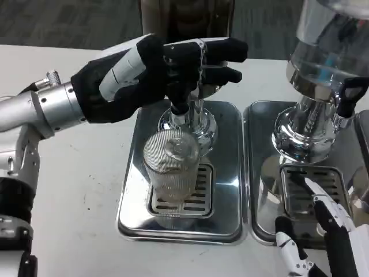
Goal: Grasp the cup under the faucet to collect the drink, then remove the cup.
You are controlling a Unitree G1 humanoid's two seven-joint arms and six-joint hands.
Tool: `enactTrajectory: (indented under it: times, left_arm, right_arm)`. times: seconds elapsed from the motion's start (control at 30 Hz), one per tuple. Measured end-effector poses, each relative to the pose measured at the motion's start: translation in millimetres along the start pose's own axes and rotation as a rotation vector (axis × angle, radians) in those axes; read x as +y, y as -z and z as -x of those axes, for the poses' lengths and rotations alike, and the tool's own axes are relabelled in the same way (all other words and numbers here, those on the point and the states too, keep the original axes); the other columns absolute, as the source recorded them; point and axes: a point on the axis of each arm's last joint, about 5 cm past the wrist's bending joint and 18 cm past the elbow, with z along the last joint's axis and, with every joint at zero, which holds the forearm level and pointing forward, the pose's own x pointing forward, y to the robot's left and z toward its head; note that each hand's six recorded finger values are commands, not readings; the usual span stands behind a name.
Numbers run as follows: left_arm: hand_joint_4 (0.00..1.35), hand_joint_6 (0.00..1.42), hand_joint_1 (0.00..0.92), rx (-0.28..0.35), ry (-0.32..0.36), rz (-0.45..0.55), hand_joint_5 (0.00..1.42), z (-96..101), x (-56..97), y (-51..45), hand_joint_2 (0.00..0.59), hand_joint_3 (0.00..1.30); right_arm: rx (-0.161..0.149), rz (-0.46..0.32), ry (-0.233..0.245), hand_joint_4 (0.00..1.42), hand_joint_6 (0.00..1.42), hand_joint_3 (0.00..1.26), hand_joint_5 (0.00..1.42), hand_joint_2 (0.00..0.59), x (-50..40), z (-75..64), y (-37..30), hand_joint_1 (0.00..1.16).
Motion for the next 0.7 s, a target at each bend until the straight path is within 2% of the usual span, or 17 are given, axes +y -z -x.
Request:
enactTrajectory:
  times: [0.7]
  left_arm:
    - [0.06,0.06,0.000,0.017,0.005,-0.118,0.13,3.3,-4.9,-1.9,0.097,0.15]
  right_arm:
    - [0.002,-0.008,-0.007,0.15,0.05,0.19,0.15,0.398,-1.5,-1.7,0.6,0.32]
